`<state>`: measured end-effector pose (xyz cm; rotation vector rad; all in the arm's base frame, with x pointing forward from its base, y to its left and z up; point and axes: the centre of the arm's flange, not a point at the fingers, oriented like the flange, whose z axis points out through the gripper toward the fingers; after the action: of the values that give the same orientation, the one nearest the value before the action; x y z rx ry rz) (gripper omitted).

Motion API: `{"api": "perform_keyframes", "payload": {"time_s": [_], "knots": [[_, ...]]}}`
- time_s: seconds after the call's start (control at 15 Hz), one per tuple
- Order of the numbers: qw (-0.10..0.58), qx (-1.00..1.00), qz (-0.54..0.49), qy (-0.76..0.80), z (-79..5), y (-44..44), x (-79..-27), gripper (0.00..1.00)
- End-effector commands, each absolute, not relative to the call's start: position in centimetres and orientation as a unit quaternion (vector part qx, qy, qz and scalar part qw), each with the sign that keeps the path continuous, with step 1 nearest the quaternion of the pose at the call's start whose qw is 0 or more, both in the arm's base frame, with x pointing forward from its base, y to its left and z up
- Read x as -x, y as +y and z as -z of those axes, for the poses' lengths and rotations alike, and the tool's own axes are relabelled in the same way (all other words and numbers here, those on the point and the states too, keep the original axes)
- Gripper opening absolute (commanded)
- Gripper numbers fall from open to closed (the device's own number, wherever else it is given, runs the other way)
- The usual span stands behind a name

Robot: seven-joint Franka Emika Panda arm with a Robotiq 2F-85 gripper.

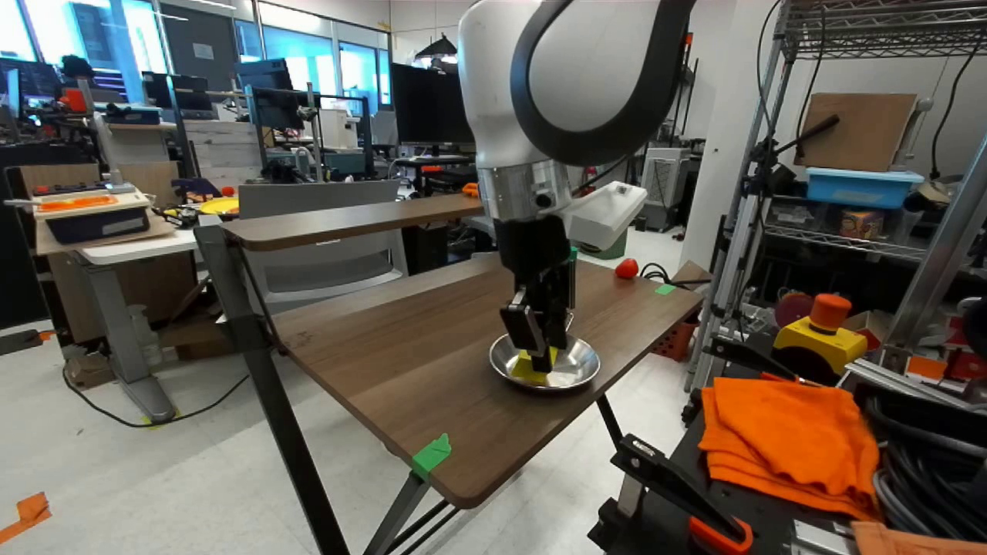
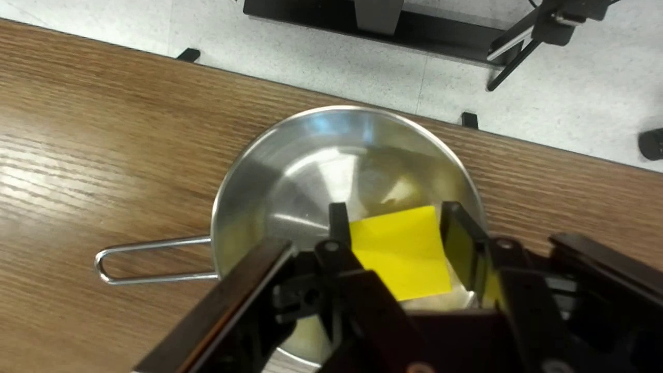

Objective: Put the yellow block on the silver pan then remove it from the pan

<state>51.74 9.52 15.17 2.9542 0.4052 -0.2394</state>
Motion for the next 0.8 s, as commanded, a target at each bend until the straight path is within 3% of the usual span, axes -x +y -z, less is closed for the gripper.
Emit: {"api": "perform_keyframes", "payload": {"time_s": [0.0,0.13,0.33,0.47,0.53,0.73], "knots": [[0.07,-0.986,0.057,0.139,-17.8,9.2,-51.2,0.23],[0.067,-0.988,0.044,0.135,-19.0,8.7,-51.3,0.23],[0.06,-0.991,0.022,0.119,-20.9,7.4,-51.6,0.57],[0.058,-0.993,0.011,0.107,-22.0,6.3,-51.7,0.65],[0.055,-0.994,0.004,0.099,-22.5,5.7,-51.8,0.67],[0.046,-0.996,-0.014,0.07,-24.0,3.4,-51.9,0.62]]}}
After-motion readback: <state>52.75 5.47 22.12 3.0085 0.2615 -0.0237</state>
